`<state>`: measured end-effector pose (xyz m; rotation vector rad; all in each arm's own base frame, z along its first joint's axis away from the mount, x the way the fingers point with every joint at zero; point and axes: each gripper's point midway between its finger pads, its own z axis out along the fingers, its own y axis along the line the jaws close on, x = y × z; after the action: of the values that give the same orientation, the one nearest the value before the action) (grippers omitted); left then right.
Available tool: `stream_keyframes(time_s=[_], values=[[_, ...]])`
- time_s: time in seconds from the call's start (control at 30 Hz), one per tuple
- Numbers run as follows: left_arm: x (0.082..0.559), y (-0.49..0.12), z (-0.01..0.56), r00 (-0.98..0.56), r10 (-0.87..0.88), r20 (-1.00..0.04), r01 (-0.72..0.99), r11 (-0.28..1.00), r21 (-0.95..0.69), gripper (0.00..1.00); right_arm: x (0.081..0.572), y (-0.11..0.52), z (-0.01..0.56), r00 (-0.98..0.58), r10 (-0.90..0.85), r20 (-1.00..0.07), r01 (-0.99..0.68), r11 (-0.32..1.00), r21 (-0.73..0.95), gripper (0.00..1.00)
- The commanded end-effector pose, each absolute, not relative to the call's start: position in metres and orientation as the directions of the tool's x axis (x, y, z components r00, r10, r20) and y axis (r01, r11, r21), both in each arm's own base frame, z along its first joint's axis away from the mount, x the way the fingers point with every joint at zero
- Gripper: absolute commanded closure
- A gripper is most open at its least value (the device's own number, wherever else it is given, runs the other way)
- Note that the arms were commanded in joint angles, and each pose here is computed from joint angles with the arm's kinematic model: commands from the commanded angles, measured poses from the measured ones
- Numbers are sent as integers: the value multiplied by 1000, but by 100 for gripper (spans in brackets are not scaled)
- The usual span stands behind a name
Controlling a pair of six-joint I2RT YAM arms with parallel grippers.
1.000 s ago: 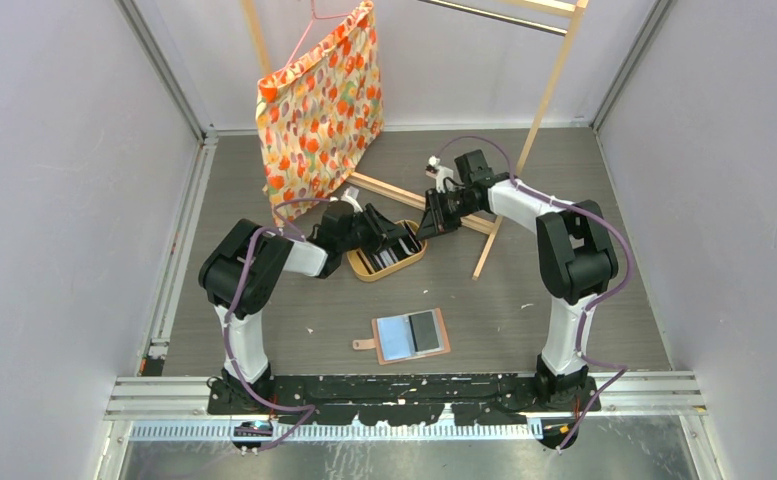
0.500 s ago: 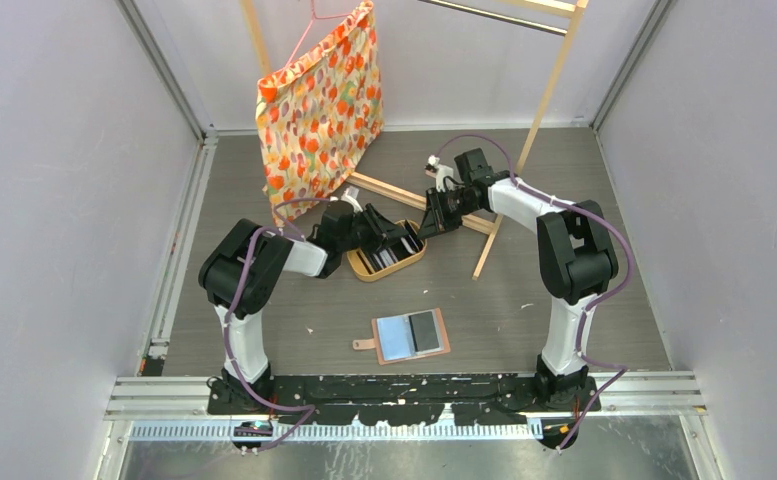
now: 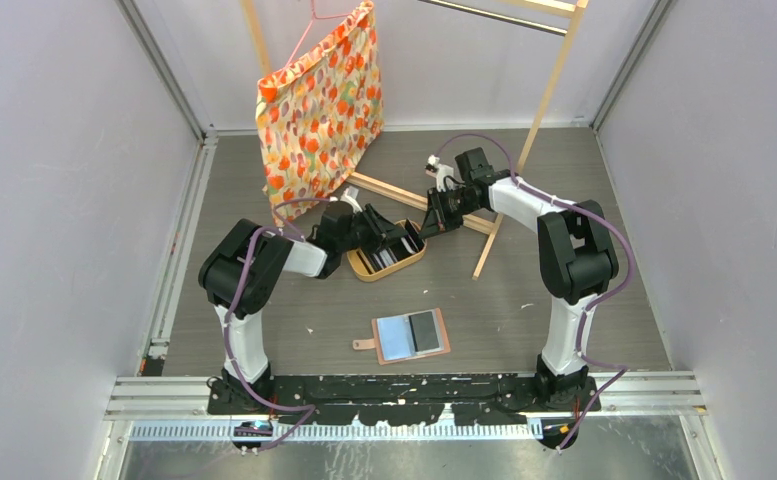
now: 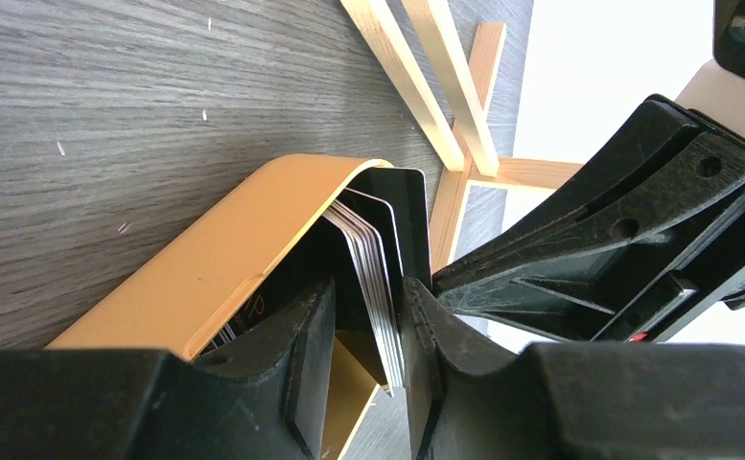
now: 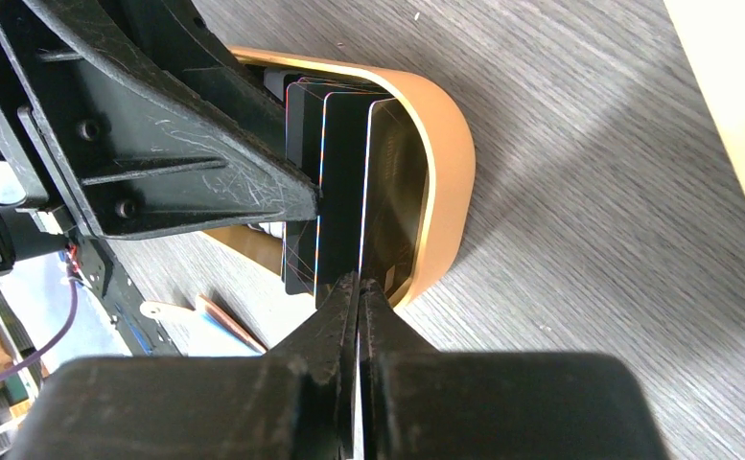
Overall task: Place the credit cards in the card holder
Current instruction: Pick up the credit card from the storage box.
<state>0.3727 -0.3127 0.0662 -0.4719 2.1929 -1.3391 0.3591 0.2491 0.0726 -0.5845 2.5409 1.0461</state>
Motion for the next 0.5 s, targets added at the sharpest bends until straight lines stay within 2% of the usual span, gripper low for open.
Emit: stream_keyframes(time_s=[0.0,0.1,0.47], values=[[373,-304,56,-795,-546,-264,-35,475,-879,68,365,250,90,-839,-251,-484,-519,638,569,93],[373,-305,54,-798,-543,-262,-35,475,-879,69,365,252,92,-851,-232,-470,-501,628,596,86],[374,-308,54,-805,-533,-260,-27,470,-882,77,365,252,97,-861,-210,-463,-485,613,624,77]])
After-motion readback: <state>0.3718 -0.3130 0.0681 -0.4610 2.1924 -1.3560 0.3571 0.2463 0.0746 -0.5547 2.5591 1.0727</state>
